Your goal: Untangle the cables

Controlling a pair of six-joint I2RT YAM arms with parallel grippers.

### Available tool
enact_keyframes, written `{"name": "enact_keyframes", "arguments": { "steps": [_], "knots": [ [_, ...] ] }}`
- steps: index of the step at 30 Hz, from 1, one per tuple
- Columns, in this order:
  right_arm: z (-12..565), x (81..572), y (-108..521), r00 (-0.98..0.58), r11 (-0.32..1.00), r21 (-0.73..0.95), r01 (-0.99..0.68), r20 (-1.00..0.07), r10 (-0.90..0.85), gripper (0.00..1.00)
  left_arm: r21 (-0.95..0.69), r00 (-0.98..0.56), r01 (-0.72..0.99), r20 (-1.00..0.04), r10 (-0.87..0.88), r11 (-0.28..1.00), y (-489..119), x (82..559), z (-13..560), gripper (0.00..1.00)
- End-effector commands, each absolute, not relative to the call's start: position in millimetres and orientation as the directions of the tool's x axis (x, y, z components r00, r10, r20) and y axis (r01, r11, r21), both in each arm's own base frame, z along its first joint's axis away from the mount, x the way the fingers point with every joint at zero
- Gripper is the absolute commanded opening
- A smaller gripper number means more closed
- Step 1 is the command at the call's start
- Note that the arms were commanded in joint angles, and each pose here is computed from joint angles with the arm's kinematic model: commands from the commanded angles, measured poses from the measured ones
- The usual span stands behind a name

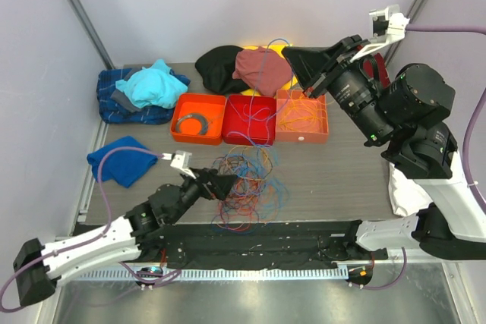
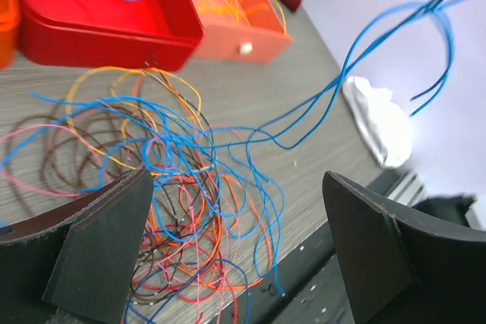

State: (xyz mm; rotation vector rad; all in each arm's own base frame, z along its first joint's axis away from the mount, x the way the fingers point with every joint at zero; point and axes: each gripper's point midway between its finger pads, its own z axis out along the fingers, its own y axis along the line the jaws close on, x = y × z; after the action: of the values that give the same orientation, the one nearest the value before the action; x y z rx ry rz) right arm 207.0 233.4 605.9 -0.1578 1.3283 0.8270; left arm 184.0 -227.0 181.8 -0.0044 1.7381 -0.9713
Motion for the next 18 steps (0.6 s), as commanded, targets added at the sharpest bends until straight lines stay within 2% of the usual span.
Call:
{"name": "enact_keyframes", "arguments": {
  "steps": [1,5,11,18],
  "knots": [
    [617,199,234,0.006,0.676,0.357,-0.645,-0.882,0.472,0.01,-0.581,-0.309,0.616,-0.799,-0.516,0.531,-255,182,232,1.0],
    [616,198,234,0.001,0.673,0.358,-0.646,-0.882,0.471,0.01,-0.572,-0.294,0.585,-0.81,-0.508,0.574,-266,198,224,1.0],
    [612,197,234,-0.001,0.676,0.352,-0.647,-0.887,0.461,0.01,-0.562,-0.301,0.649,-0.809,-0.505,0.513,-296,198,242,1.0],
    [604,196,231,-0.009,0.675,0.358,-0.645,-0.887,0.462,0.01,-0.523,-0.273,0.653,-0.837,-0.474,0.549,-328,217,248,1.0]
  ]
}}
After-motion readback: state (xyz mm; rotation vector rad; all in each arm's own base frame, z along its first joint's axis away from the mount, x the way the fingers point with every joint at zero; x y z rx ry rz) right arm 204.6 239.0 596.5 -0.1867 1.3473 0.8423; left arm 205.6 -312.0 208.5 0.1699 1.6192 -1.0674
